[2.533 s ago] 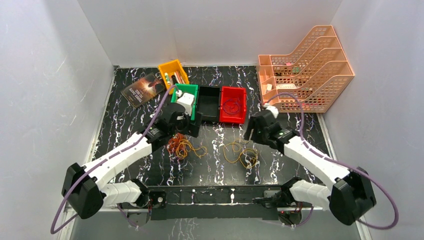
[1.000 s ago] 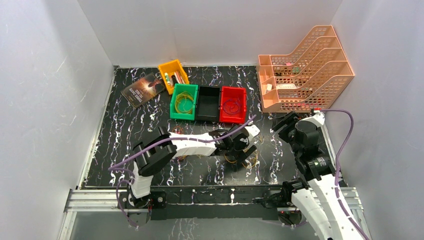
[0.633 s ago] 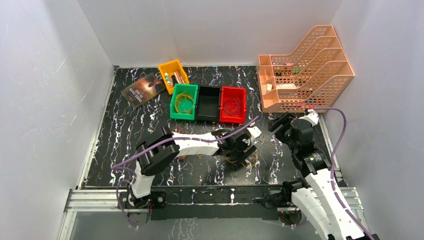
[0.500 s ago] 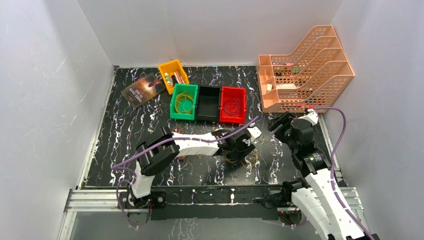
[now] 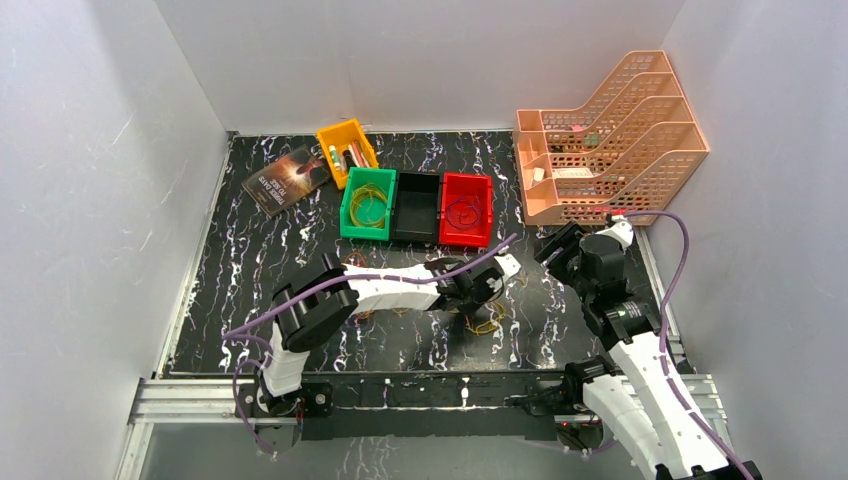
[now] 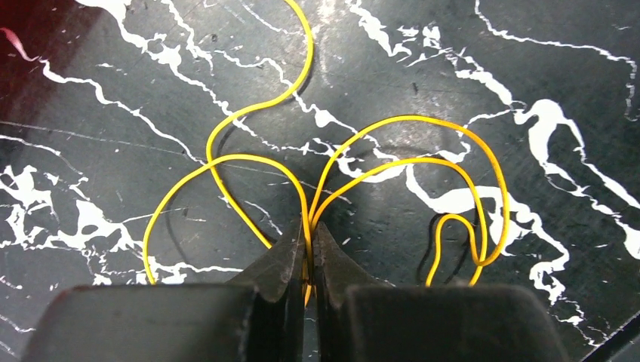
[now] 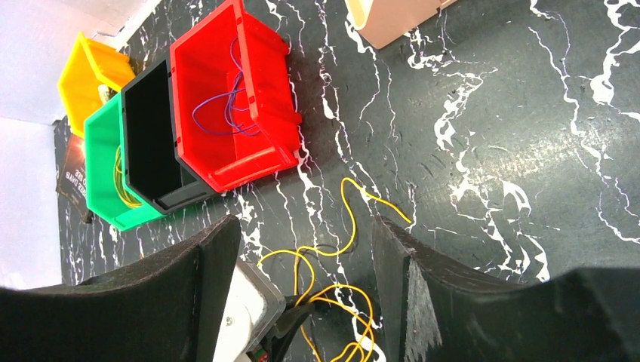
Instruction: Untangle the cables
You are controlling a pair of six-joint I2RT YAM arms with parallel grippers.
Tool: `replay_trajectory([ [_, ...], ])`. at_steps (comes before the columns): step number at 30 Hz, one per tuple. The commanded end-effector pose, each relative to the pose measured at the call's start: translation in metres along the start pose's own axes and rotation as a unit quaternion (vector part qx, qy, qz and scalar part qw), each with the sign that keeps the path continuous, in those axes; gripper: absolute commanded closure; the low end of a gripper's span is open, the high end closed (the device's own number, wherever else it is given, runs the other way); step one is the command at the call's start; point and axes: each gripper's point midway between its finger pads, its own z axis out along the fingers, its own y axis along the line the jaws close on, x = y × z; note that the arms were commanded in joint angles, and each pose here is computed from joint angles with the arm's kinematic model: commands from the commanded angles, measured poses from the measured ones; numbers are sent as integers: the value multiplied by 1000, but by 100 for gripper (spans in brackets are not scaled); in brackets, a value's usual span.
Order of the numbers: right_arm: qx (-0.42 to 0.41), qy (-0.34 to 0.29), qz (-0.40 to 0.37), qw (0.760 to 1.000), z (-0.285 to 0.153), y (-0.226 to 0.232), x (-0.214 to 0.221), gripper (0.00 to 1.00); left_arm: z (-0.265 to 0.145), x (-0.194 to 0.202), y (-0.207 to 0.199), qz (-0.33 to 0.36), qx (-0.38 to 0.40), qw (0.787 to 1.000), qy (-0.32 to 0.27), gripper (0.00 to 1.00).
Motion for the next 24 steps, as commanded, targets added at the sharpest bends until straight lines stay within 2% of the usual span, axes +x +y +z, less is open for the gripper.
replay_trajectory([
  [1, -38, -32, 8, 999, -6, 23, -23, 28, -20, -9, 14, 23, -32, 999, 1, 100],
  [10, -42, -28, 6, 999, -1, 25, -21, 28, -80, -56, 37, 17, -68, 995, -75, 100],
  [19, -44, -22, 6, 999, 3, 25, -17, 28, -125, -77, 62, 5, -75, 991, -106, 100],
  [24, -46, -19, 5, 999, 5, 25, -15, 28, -159, -102, 86, 16, -101, 985, -138, 100],
])
